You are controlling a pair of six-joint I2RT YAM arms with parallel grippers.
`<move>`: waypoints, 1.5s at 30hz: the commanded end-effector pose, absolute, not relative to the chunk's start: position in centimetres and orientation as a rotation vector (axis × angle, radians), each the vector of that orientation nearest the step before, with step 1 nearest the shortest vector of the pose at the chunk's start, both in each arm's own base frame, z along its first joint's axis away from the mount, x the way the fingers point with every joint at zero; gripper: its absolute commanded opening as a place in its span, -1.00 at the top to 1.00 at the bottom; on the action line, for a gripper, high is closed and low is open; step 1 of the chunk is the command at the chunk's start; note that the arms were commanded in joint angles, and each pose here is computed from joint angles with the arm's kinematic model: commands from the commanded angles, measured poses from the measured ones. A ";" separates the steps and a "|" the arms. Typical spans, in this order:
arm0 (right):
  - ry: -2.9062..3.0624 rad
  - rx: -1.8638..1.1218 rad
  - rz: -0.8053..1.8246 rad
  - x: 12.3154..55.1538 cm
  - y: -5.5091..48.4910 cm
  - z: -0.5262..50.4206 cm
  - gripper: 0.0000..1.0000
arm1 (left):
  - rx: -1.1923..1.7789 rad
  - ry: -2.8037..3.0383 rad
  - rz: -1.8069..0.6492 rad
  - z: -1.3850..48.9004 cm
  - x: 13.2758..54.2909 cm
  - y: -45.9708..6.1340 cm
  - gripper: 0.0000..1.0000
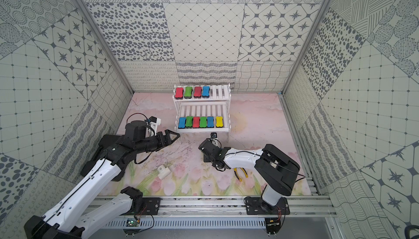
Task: Remove the whiteboard erasers from the shelf
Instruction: Place the whiteboard eraser at the center of the board.
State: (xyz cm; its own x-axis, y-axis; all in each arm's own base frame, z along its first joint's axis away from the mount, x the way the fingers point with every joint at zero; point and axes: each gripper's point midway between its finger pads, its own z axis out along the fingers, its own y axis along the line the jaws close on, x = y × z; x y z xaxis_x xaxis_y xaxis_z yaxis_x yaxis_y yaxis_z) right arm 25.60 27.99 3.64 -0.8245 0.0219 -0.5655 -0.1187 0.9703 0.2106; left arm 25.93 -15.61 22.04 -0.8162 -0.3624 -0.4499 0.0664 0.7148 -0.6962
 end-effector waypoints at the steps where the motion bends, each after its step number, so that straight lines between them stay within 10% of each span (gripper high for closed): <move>1: 2.497 -0.048 0.332 26.3 28.8 4.1 0.11 | -0.186 2.340 -0.988 22.1 25.8 -15.9 -0.80; 25: 2.433 -0.090 0.421 25.1 27.8 10.1 -0.09 | -0.173 2.344 -0.984 22.3 25.5 -15.9 -0.83; 45: 2.087 -0.254 0.556 30.9 26.4 33.6 -0.03 | -0.156 2.312 -0.979 24.1 25.7 -15.8 -0.83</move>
State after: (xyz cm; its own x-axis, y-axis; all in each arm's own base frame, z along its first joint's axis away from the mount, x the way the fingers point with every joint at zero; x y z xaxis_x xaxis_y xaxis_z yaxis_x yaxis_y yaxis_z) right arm 29.83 26.11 32.18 -0.5721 0.1007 -0.8140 -0.3394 0.8744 0.3467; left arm 25.99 -15.64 23.47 -0.8041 -0.3611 -0.4722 0.0897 0.7116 -0.6968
